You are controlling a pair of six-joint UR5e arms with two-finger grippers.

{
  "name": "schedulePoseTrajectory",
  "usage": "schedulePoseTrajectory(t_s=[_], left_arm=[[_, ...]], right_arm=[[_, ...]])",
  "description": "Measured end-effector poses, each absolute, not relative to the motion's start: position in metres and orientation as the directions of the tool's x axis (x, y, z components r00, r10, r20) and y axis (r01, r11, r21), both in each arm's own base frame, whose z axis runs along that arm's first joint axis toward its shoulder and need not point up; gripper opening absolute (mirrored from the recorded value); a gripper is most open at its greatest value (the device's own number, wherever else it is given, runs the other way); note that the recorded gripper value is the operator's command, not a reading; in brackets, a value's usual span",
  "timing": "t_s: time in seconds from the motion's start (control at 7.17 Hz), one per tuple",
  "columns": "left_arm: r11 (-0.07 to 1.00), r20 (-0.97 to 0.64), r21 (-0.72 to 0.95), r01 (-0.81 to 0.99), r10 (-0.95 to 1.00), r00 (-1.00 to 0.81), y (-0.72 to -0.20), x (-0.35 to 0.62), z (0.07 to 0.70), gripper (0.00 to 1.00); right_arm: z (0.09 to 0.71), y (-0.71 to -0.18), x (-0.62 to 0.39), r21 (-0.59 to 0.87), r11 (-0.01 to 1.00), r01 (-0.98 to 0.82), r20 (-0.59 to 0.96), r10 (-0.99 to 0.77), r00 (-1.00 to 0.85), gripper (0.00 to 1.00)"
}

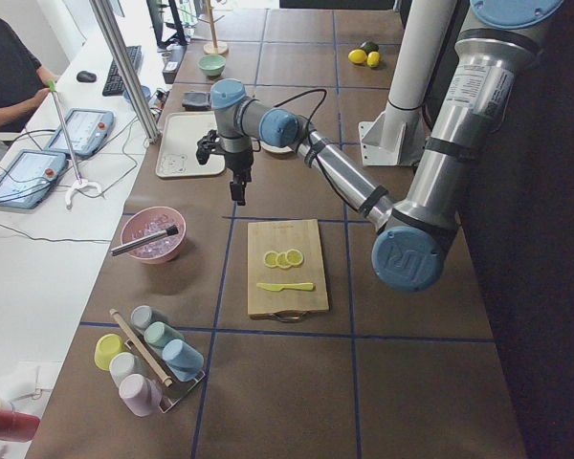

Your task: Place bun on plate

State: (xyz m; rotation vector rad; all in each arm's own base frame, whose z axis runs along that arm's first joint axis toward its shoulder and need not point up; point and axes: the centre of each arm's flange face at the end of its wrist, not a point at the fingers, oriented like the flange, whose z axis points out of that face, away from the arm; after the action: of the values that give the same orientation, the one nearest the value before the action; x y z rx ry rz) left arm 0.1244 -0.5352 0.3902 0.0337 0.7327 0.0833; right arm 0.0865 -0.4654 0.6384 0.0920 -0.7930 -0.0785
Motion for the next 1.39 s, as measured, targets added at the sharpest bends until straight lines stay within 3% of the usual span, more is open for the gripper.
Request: schedulePoseTrajectory(t_s=[0.56,0.84,1.39], left_arm=[[0.989,-0.703,0.047,-0.137,0.13,0.699,-0.54,-0.034,0.553,1.0],[0.991,-0.718,0.029,-0.127,0.109,0.688,-0.506,-0.074,0.62,1.0],[0.996,-0.721,0.01,-0.089,0.069,0.69,-0.478,-0.087,0.652,1.0]], right_arm=[[0.639,-0.468,0.086,0.085,0.996,0.006,0.71,-0.065,0.701,1.0],[0.636,-0.47,0.086,0.09,0.996,0.004,0.71,-0.067,0.701,1.0],[0.63,-0.473,0.087,0.101,0.995,0.002,0.709,-0.074,0.701,1.0]])
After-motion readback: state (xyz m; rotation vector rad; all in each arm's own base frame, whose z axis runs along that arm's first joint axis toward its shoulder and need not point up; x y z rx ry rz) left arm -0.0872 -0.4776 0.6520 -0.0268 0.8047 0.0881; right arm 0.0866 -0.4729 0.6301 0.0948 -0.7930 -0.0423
